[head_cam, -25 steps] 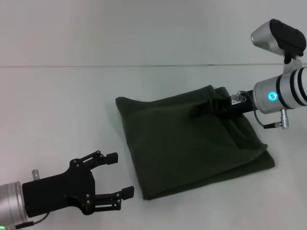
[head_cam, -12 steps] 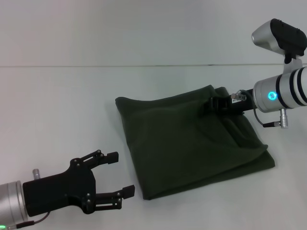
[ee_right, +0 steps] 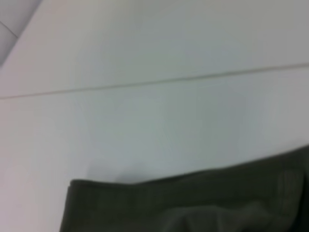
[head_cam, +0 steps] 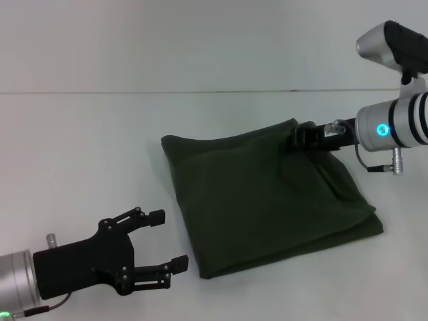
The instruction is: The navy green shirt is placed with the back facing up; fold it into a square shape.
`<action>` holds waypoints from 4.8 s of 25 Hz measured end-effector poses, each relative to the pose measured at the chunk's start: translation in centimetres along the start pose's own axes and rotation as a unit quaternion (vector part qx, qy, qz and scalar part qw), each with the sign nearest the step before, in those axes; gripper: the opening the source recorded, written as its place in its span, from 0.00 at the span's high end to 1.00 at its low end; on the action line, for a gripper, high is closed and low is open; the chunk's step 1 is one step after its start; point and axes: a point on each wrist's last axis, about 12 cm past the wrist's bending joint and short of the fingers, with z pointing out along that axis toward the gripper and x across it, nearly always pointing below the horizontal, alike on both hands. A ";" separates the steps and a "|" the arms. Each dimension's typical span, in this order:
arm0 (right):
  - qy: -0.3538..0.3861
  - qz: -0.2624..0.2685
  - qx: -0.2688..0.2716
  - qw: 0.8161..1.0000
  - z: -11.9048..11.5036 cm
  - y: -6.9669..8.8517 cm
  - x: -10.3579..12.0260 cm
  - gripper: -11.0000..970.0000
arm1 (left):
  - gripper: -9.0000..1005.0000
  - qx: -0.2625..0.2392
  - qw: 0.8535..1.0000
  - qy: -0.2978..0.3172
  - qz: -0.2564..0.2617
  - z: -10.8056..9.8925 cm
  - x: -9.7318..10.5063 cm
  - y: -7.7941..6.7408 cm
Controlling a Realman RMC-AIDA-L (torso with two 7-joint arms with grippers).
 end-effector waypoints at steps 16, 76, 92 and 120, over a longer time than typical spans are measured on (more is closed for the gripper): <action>-0.048 -0.060 0.022 0.997 -1.0 -0.8 -0.9 0.93 | 0.05 0.001 1.000 -0.001 -0.021 0.2 0.2 -0.1; -0.186 -0.214 -0.111 0.953 -4.2 -0.9 2.7 0.19 | 0.05 -0.024 0.997 -0.013 -0.069 1.1 -0.2 1.0; -0.145 -0.224 0.021 0.963 0.2 -3.6 5.3 0.19 | 0.05 -0.026 0.997 -0.017 -0.076 1.1 -0.3 1.1; -0.295 -0.152 -0.056 0.942 -10.0 -9.1 16.6 0.19 | 0.05 -0.134 0.856 -0.014 -0.499 6.1 -4.4 8.4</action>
